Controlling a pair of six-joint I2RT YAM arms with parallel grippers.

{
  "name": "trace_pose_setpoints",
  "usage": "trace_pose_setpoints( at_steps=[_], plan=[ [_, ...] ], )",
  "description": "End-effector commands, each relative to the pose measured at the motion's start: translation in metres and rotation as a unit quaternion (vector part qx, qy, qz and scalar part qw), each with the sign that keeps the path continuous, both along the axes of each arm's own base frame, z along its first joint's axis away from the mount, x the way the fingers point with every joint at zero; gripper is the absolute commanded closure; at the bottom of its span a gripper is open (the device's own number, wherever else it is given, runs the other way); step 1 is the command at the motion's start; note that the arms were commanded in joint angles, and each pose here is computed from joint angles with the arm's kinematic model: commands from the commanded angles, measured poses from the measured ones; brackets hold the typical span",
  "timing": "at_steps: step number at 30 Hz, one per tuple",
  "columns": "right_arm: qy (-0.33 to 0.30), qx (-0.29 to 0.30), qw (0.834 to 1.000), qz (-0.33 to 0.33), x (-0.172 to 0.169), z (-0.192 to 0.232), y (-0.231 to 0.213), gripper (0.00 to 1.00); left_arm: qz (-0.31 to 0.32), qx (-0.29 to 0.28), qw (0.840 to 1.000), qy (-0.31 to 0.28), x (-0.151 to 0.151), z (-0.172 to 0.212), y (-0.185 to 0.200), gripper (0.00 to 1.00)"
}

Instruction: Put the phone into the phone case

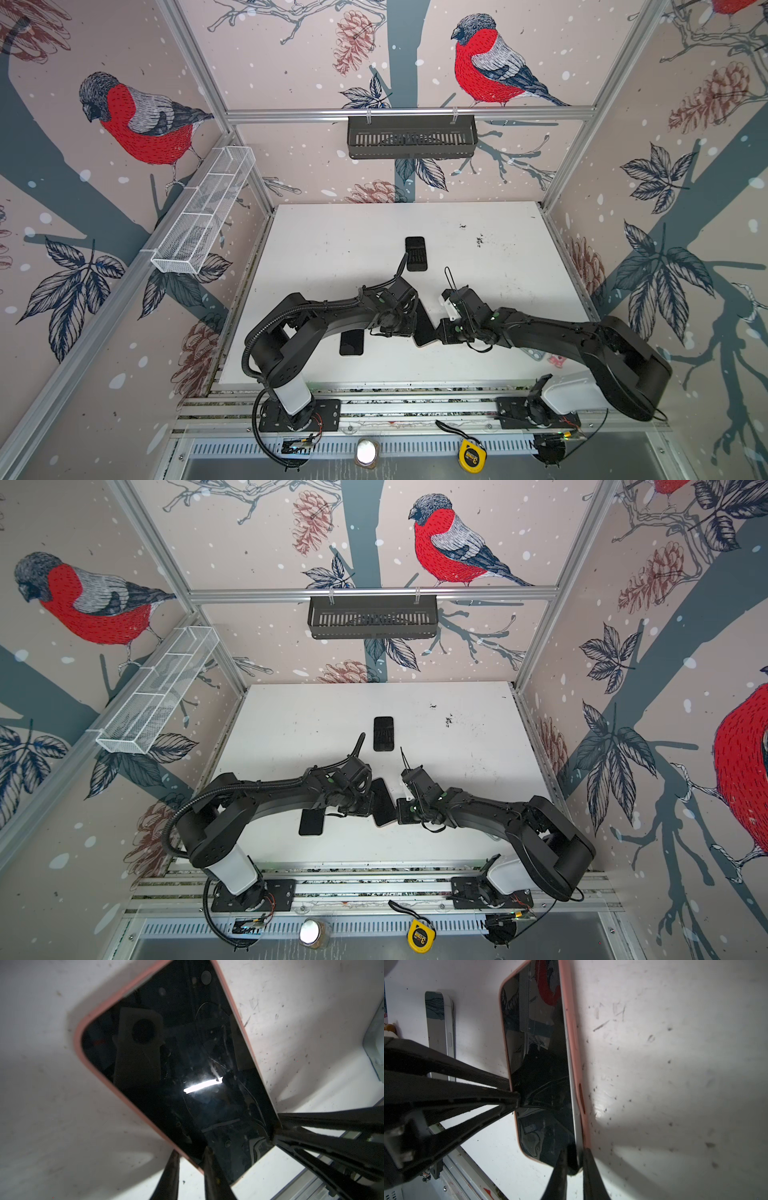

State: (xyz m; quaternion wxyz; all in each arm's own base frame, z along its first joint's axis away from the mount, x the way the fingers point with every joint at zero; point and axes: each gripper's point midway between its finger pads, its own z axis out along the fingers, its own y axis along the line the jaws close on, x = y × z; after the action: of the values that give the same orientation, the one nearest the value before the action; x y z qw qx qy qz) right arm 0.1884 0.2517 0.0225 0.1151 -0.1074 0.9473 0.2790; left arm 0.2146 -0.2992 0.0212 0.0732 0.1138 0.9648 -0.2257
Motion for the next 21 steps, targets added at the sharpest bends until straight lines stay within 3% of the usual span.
trace_pose_setpoints(
  at_steps=[1, 6, 21],
  plan=[
    [0.031, -0.036, 0.999, 0.013, -0.017, -0.02, -0.013, 0.9, 0.0, 0.027, 1.0, 0.006, -0.004, -0.01, 0.009, 0.78],
    [0.039, -0.045, 0.998, 0.021, -0.02, -0.026, -0.015, 0.95, 0.0, 0.026, 1.0, 0.005, -0.004, -0.01, 0.009, 0.78],
    [0.057, -0.106, 0.992, 0.046, -0.031, -0.047, -0.024, 0.97, 0.0, 0.025, 1.0, 0.006, -0.004, -0.011, 0.008, 0.78]
  ],
)
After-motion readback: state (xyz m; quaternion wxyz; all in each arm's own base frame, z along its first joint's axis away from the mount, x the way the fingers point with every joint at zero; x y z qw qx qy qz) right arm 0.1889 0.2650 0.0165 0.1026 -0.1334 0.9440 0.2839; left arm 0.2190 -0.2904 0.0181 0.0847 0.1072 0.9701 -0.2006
